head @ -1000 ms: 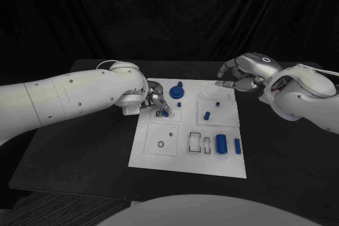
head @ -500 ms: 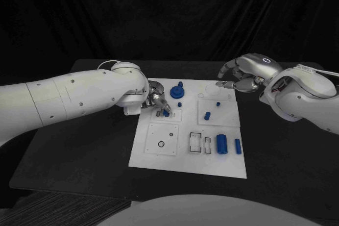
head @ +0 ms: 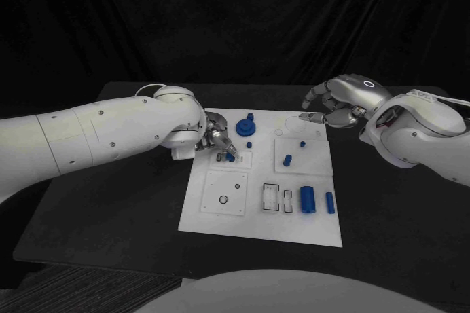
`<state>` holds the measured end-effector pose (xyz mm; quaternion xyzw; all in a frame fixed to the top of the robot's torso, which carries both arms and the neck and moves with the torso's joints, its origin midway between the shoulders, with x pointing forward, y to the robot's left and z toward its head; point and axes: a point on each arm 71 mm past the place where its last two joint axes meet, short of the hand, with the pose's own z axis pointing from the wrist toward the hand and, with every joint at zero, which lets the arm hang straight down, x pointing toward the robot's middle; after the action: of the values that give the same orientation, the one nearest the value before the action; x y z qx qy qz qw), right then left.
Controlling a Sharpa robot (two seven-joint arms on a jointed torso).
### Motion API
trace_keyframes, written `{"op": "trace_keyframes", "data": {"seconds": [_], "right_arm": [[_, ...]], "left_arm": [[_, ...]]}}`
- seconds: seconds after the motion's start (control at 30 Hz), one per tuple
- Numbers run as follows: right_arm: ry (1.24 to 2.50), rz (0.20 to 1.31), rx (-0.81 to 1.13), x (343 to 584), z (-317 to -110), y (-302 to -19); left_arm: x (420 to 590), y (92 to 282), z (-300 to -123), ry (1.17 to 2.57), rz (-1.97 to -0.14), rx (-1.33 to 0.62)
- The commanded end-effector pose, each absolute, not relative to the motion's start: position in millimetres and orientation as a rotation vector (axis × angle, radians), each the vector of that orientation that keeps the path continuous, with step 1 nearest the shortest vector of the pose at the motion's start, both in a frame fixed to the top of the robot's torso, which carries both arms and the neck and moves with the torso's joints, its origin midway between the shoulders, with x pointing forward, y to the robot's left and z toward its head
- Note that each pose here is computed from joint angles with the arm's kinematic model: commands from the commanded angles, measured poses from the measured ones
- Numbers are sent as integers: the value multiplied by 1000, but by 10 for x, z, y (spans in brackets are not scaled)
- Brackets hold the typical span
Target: Assemble the parts on the task board
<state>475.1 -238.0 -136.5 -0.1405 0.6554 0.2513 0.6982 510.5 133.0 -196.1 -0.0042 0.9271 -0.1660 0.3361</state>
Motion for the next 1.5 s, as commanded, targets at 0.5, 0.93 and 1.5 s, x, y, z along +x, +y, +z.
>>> {"op": "trace_keyframes", "data": {"seconds": [0.5,0.93,1.5], "right_arm": [[1478,543,-300,4756,-1398,-2395],[1484,542,-300,4755,-1413,-2394],[1486,541,-299,4757,-1419,-2393]], "left_arm": [[5092,1359,-1999,2445,-433,-1],[5092,1341,-2023,2451,-435,3],[5077,1337,-2070,2468,-432,10]]}}
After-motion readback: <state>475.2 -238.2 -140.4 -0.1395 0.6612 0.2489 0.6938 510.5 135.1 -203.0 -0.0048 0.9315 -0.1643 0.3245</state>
